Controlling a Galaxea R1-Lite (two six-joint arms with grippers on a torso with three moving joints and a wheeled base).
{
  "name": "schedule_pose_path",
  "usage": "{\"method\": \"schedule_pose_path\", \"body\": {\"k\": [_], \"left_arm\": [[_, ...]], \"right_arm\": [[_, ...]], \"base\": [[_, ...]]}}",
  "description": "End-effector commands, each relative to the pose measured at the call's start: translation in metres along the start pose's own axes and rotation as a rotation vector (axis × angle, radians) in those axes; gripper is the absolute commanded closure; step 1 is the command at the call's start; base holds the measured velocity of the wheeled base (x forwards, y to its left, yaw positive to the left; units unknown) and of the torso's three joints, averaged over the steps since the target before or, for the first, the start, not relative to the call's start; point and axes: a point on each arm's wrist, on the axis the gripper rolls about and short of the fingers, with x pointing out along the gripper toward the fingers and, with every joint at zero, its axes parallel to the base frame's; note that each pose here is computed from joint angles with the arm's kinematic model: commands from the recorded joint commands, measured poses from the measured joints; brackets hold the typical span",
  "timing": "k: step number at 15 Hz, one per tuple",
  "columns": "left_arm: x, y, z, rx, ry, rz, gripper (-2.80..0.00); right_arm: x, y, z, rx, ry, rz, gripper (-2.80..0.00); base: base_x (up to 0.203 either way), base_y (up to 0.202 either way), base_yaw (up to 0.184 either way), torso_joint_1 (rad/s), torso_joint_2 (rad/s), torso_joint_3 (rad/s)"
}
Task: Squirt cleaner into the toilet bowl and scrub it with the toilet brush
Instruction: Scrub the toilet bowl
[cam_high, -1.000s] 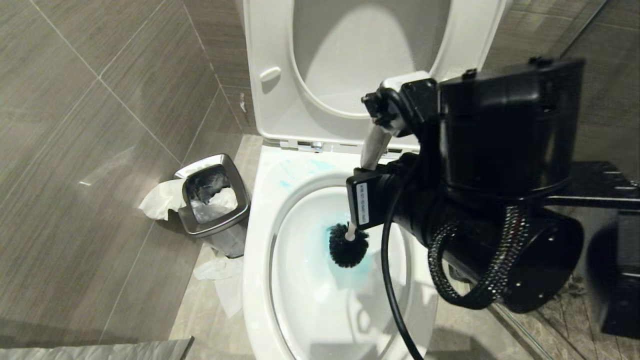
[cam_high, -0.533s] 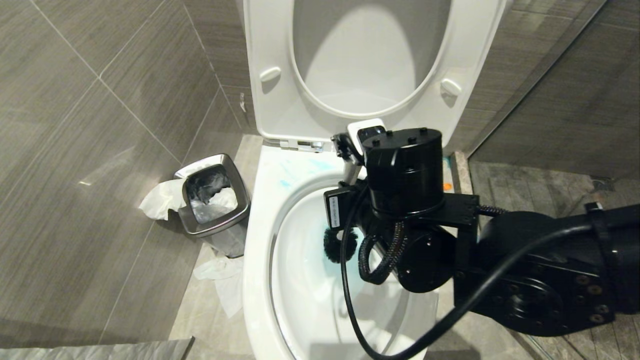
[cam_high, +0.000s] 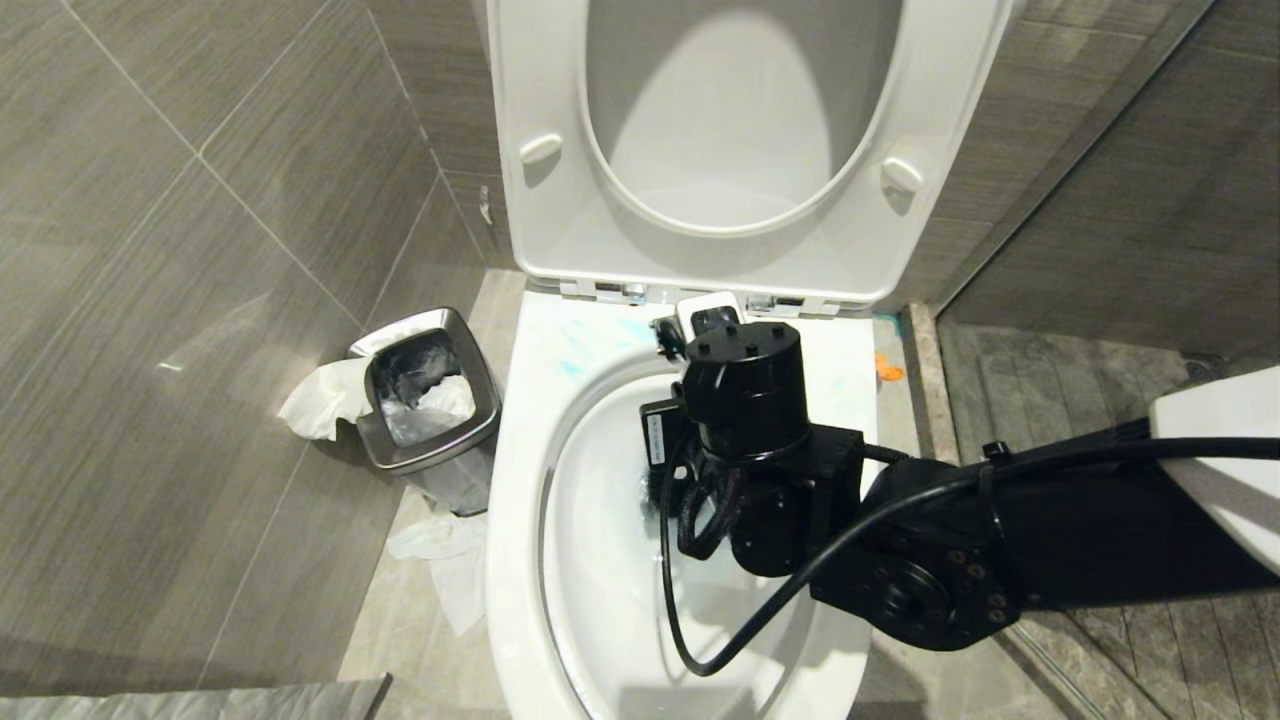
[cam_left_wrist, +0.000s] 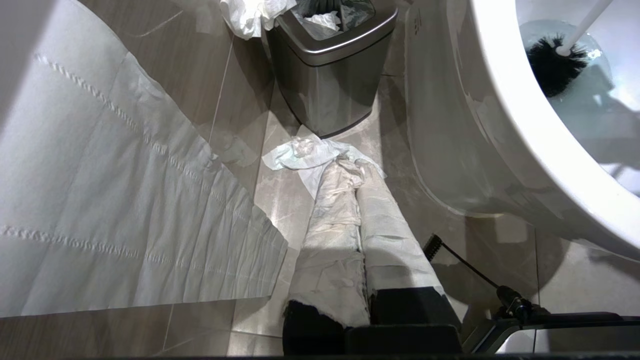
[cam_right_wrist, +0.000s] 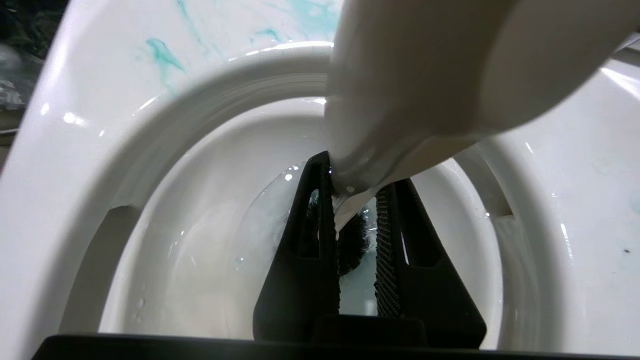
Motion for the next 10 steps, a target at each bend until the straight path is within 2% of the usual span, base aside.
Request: {"method": "schedule_pose_path", "body": {"k": [1,3,4,7,10], "left_arm": [[0.0,0.0,0.0,0.001,0.002,0.0,0.0],[0.0,0.0,0.0,0.001,0.002,0.0,0.0],[0.0,0.0,0.0,0.001,0.002,0.0,0.0],[0.0,0.0,0.0,0.001,0.002,0.0,0.0],[0.0,0.0,0.0,0.002,0.002,-0.001,0.0]], "right_arm": [[0.012,0.005,-0.016,-0.02,0.02,-0.017,0.0],[0.01,0.004,-0.011,-0.012,0.006,-0.023,0.0],[0.004,0.001,0.003,0.003,-0.021,-0.021,0.0],[-0.023,-0.017,0.055,0.025,-0.123,-0.015,0.0],[-0.057,-0.041,0.106,0.054,-0.188,-0.01,0.0]], "base": [[0.0,0.0,0.0,0.0,0.0,0.0],[0.0,0.0,0.0,0.0,0.0,0.0],[0.0,0.0,0.0,0.0,0.0,0.0],[0.0,0.0,0.0,0.0,0.0,0.0],[0.0,0.0,0.0,0.0,0.0,0.0]]}}
